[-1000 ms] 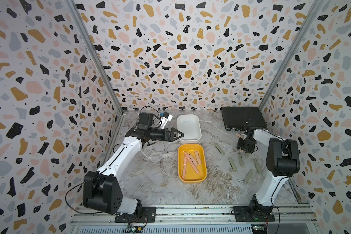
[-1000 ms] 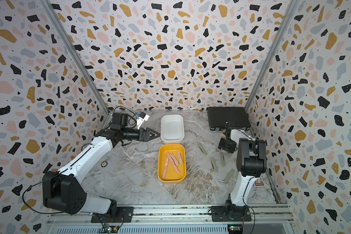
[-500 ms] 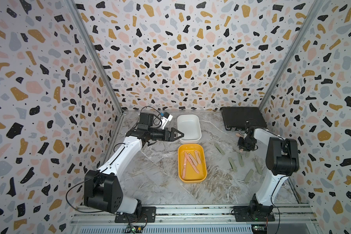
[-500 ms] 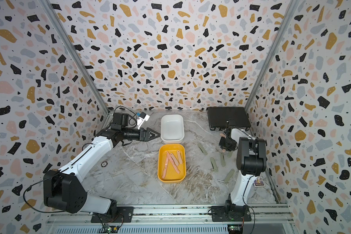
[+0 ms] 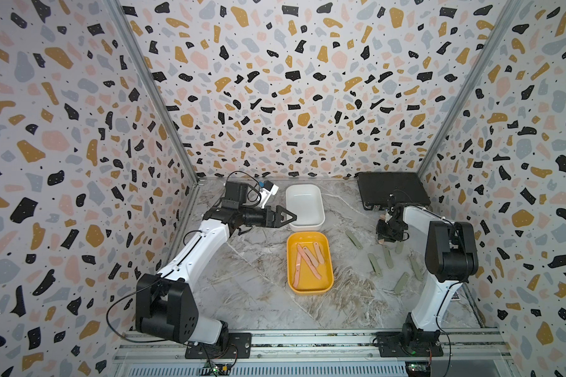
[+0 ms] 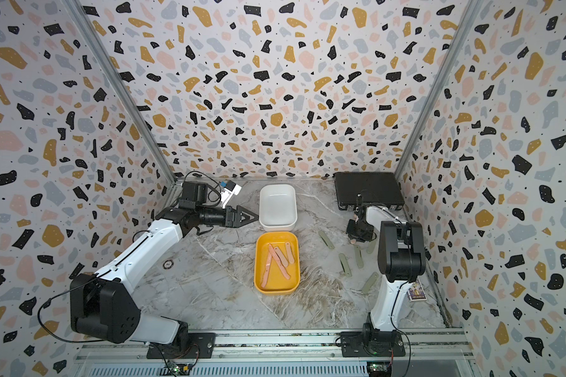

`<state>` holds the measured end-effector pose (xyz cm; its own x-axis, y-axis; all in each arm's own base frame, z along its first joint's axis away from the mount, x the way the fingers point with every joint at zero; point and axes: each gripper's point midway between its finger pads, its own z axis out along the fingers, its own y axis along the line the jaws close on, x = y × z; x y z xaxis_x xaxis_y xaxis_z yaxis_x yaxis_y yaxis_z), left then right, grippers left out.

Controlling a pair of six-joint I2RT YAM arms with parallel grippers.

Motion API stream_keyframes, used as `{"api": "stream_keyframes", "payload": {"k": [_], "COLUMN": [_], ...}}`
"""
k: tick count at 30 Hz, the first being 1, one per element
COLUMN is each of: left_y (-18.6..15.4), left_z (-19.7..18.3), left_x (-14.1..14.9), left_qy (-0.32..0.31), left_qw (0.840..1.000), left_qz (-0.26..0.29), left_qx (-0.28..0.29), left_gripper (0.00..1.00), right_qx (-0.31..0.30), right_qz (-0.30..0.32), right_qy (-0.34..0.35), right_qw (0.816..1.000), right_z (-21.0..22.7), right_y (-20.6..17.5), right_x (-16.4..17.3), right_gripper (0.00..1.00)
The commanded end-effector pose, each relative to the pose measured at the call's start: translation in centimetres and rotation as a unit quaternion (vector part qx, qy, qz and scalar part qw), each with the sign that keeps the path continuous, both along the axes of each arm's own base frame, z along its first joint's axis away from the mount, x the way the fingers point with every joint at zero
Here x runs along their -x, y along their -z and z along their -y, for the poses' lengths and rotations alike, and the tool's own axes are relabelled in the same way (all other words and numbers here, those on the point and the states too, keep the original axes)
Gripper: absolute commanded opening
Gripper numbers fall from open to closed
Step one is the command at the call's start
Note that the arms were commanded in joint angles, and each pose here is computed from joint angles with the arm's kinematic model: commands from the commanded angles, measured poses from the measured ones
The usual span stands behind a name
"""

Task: Place the fruit knives into the storage box by color
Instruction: Pick up the fruit knife from the center of the board.

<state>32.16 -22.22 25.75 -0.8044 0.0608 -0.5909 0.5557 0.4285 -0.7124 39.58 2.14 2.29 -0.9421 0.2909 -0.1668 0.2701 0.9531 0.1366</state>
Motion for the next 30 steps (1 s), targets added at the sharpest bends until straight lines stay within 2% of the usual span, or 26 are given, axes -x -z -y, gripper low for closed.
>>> {"api": "stream_keyframes", "payload": {"k": [1, 25, 30], "left_y": [0.2, 1.9, 2.0], "left_z": [0.2, 0.1, 0.1], "left_x": [-0.2, -0.9, -0.9], "left_qy": [0.004, -0.006, -0.007], "left_qw": [1.0, 1.0, 0.999], "left_qz": [0.01, 0.011, 0.013], "left_qx": [-0.001, -0.028, -0.032], "left_gripper": [1.0, 0.99, 0.99], "right_qx": [-0.012, -0.012, -0.005], "right_qz": [-0.041, -0.063, -0.066], "right_qy": [-0.018, -0.064, -0.065], "right_qw": [0.999, 0.996, 0.996], "right_z": [-1.6, -4.8, -4.6], "right_y": [1.4, 2.4, 2.5], "right_x": [1.5, 2.4, 2.6], "right_gripper": [0.25, 0.25, 0.29]}}
